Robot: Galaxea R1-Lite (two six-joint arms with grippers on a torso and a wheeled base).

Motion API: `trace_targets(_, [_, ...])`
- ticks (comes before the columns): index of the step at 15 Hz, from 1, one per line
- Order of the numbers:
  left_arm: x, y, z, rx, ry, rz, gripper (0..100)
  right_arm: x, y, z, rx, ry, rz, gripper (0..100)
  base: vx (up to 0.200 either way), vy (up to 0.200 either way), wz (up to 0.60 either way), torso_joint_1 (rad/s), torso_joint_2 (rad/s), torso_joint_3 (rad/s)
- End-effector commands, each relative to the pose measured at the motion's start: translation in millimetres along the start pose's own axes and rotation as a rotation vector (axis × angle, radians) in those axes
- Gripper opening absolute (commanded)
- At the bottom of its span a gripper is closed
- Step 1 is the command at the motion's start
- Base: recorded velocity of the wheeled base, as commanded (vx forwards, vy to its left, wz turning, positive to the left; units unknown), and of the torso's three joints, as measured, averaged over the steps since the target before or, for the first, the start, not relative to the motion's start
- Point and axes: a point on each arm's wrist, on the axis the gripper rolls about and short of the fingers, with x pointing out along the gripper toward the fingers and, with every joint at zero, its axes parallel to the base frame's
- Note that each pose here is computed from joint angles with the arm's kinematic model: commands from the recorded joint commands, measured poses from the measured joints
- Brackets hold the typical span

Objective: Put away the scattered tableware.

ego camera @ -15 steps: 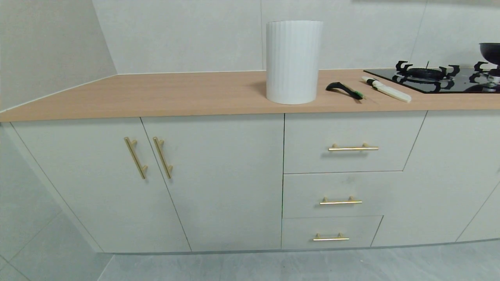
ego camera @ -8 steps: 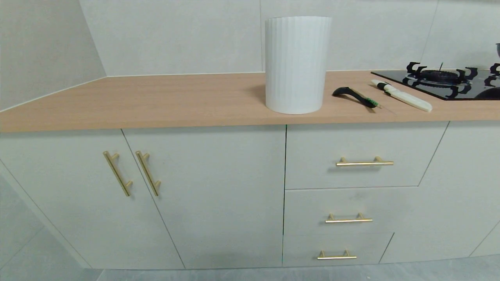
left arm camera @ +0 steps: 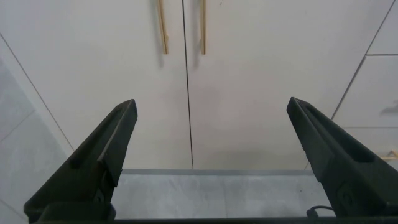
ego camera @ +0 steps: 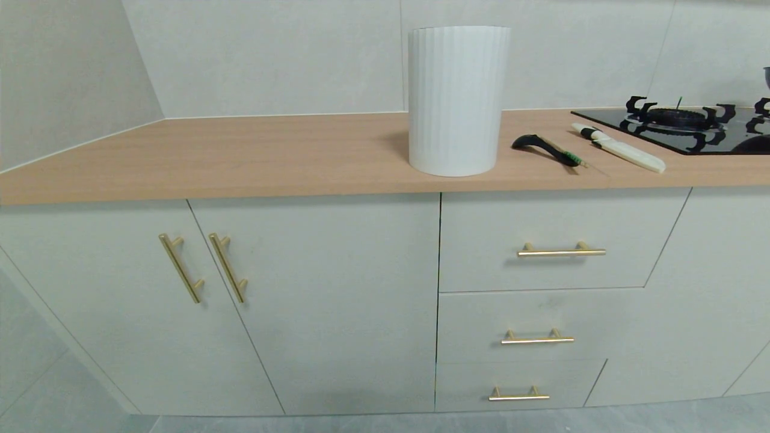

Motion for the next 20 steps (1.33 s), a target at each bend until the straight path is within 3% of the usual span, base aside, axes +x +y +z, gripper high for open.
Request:
trace_targets(1, [0, 0.0, 0.0, 0.000, 0.000, 0.001, 100, 0, 0, 0, -0.001, 0.001, 0.000, 100, 0.000, 0.000, 0.00, 0.000, 0.00, 0.000])
trace_targets(6, [0, 0.0, 0.0, -0.002, 0.000, 0.001, 100, 0, 0, 0, -0.002, 0.000, 0.002, 100, 0.000, 0.000, 0.00, 0.000, 0.00, 0.000])
trace_targets(8, [0, 0.0, 0.0, -0.002, 0.000, 0.001, 100, -12, 1, 36, 0.008, -0.138, 0.008, 100, 0.000, 0.000, 0.00, 0.000, 0.00, 0.000])
trace_targets(11, [0, 0.0, 0.0, -0.002, 0.000, 0.001, 100, -10, 3, 42, -0.009, -0.089, 0.086, 100, 0.000, 0.000, 0.00, 0.000, 0.00, 0.000])
trace_targets(12, [0, 0.0, 0.0, -0.002, 0.000, 0.001, 100, 2, 5, 54, -0.009, 0.022, 0.168, 100, 0.000, 0.000, 0.00, 0.000, 0.00, 0.000])
trace_targets(15, [0, 0.0, 0.0, -0.002, 0.000, 0.001, 100, 36, 8, 71, -0.007, 0.226, 0.261, 100, 0.000, 0.000, 0.00, 0.000, 0.00, 0.000])
trace_targets(16, [0, 0.0, 0.0, -0.002, 0.000, 0.001, 100, 41, 8, 73, -0.003, 0.254, 0.268, 100, 0.000, 0.000, 0.00, 0.000, 0.00, 0.000])
trace_targets(20, [0, 0.0, 0.0, -0.002, 0.000, 0.001, 100, 98, 16, 70, -0.001, 0.548, 0.328, 100, 0.000, 0.000, 0.00, 0.000, 0.00, 0.000])
